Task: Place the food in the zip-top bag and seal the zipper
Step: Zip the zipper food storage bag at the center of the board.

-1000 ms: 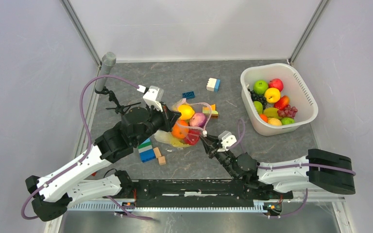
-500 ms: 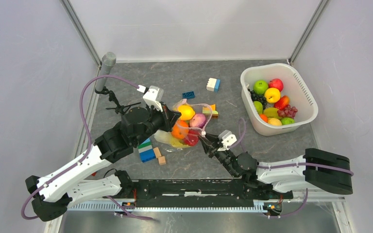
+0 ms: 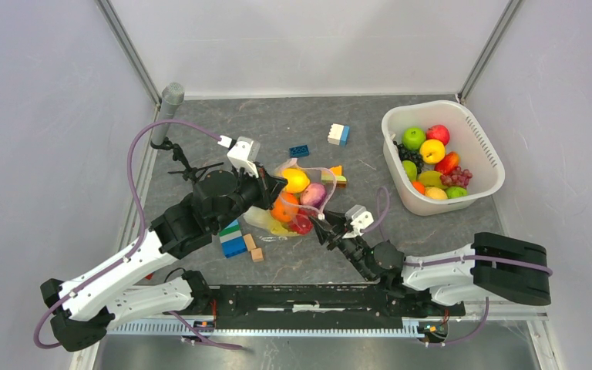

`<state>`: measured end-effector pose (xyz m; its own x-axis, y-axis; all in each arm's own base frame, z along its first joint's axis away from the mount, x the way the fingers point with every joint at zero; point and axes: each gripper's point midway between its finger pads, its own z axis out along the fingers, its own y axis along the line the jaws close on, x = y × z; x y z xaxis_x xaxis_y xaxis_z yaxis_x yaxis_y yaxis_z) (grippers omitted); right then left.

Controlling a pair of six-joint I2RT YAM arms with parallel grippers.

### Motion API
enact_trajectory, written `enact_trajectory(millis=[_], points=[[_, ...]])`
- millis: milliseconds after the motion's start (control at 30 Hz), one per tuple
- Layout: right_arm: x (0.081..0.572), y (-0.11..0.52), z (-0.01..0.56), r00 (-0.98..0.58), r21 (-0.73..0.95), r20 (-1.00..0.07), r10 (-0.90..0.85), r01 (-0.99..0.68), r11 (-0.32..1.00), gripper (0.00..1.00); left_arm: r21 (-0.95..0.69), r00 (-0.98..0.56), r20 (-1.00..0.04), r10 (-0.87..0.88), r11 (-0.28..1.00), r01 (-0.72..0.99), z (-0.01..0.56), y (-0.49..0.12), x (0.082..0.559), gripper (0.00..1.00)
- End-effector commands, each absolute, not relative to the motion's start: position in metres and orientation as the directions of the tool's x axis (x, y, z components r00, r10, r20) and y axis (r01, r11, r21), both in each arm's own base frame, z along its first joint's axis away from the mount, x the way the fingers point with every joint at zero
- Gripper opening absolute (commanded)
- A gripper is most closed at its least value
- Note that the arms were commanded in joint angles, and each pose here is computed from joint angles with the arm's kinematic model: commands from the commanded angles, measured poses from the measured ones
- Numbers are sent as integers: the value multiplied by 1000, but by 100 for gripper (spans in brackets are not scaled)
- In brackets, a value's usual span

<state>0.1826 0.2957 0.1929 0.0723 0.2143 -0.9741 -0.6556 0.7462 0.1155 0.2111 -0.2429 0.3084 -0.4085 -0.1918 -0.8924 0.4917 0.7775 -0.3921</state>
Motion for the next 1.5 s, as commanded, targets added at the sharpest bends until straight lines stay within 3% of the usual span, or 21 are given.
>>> enact_trajectory(millis=[0, 167, 333, 433, 567, 633, 700, 967, 1100, 1133, 1200, 1233, 1333, 1467], points=[[188, 295, 211, 89, 172, -952, 291, -631, 756, 38, -454, -365, -883, -295, 736, 503, 338, -243, 212, 3], [188, 293, 213, 100, 170, -950, 297, -632, 756, 14, -456, -366, -882, -297, 734, 503, 338, -243, 211, 4], [189, 292, 215, 105, 173, -947, 303, -629, 758, 9, -455, -365, -883, -297, 734, 504, 338, -242, 211, 4], [188, 290, 215, 107, 165, -950, 295, -627, 761, 16, -455, -361, -883, -300, 737, 500, 338, -240, 211, 3], [187, 290, 215, 108, 157, -951, 289, -637, 755, 16, -455, -361, -883, -300, 737, 500, 339, -240, 211, 4], [186, 291, 215, 109, 153, -952, 287, -644, 750, 28, -456, -360, -883, -302, 736, 501, 340, -241, 211, 4], [186, 292, 213, 103, 158, -952, 289, -641, 751, 29, -458, -361, -882, -303, 733, 503, 340, -241, 211, 3], [188, 293, 213, 112, 155, -950, 291, -640, 752, 23, -458, -363, -882, -302, 731, 506, 340, -243, 211, 4], [188, 291, 210, 121, 142, -952, 281, -640, 755, 10, -457, -358, -883, -305, 733, 504, 341, -243, 212, 3], [188, 290, 209, 121, 141, -953, 279, -640, 756, 14, -457, -357, -883, -305, 732, 505, 342, -243, 212, 4], [188, 290, 209, 122, 141, -952, 281, -641, 755, 33, -456, -357, -883, -304, 733, 505, 342, -243, 212, 4], [188, 290, 208, 121, 140, -952, 280, -641, 755, 32, -457, -357, -883, -305, 732, 505, 342, -243, 212, 3], [189, 288, 209, 122, 145, -951, 284, -633, 760, 13, -457, -356, -883, -305, 732, 506, 343, -243, 212, 4], [190, 287, 210, 141, 119, -954, 263, -627, 770, 4, -457, -358, -883, -304, 731, 506, 342, -244, 212, 3]])
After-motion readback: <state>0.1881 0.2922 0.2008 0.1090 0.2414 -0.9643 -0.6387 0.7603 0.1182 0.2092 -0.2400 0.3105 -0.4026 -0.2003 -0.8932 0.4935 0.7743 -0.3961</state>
